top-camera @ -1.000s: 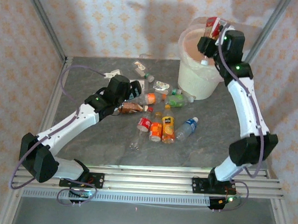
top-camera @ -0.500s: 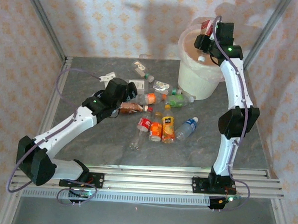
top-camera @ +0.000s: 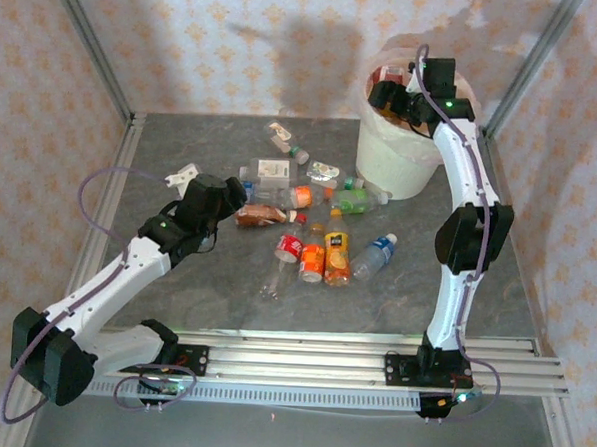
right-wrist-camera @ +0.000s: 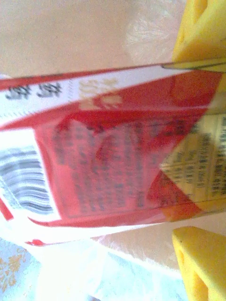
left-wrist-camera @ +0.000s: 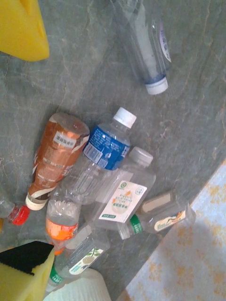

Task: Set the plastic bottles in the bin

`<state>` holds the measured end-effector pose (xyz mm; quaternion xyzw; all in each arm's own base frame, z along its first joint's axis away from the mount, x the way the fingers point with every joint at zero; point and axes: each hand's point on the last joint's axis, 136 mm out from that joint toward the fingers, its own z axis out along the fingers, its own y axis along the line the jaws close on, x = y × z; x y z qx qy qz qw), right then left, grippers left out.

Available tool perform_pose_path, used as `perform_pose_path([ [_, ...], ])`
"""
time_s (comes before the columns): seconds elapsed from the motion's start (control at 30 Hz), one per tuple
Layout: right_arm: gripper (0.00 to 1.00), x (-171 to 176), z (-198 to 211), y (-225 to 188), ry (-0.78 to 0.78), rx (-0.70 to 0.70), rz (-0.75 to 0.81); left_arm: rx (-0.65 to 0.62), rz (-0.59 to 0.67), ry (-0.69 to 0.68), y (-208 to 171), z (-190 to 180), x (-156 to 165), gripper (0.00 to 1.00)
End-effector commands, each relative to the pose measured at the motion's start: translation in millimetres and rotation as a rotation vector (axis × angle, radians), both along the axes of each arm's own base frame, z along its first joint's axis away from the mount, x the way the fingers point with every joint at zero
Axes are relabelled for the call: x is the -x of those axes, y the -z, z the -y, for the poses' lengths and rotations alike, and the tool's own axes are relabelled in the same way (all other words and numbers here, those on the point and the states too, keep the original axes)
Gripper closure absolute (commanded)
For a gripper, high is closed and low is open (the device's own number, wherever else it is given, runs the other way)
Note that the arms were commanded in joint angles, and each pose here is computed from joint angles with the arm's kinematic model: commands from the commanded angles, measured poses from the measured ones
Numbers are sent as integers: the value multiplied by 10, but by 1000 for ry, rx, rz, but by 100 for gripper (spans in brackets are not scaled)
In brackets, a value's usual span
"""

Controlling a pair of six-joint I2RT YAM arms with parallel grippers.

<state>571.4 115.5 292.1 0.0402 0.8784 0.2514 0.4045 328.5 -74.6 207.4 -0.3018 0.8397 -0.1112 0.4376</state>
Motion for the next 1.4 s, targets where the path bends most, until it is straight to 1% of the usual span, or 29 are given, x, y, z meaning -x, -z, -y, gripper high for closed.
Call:
perform_pose_path([
  [0.0,10,73,-69,-255,-29,-38,54,14,15,-36,-33,-74,16,0],
  [0.13,8,76,-47,-221,-21,-43,42,6,6,-38,-36,-90,14,0],
  [0.27,6,83,-9,-302,-7,-51,58,1,1,-37,-31,-89,-4,0],
  [0.53,2,214,134,-780,23,34,190,-28,-33,-42,-21,-101,-57,0],
  [0.73,2,514,215,-1049,36,72,234,-21,-45,-71,42,-123,-105,0],
  [0.83,2,769,318,-1072,101,57,212,-23,-58,-93,79,-151,-120,0],
  [0.9,3,971,366,-1036,154,12,195,-23,-69,-94,123,-148,-134,0],
  [0.97,3,1191,354,-994,162,-19,201,-21,-77,-85,145,-126,-161,0],
  [1.07,3,1554,384,-987,192,-36,242,-26,-86,-28,130,-41,-233,0],
  [1.17,3,1912,354,-839,192,-57,228,-46,-94,60,41,80,-327,0],
  [1.27,4,2240,329,-533,247,-142,115,-83,-100,148,-89,187,-408,0],
  [1.37,4,2483,325,-36,366,-227,-53,-74,-95,193,-137,282,-471,0],
])
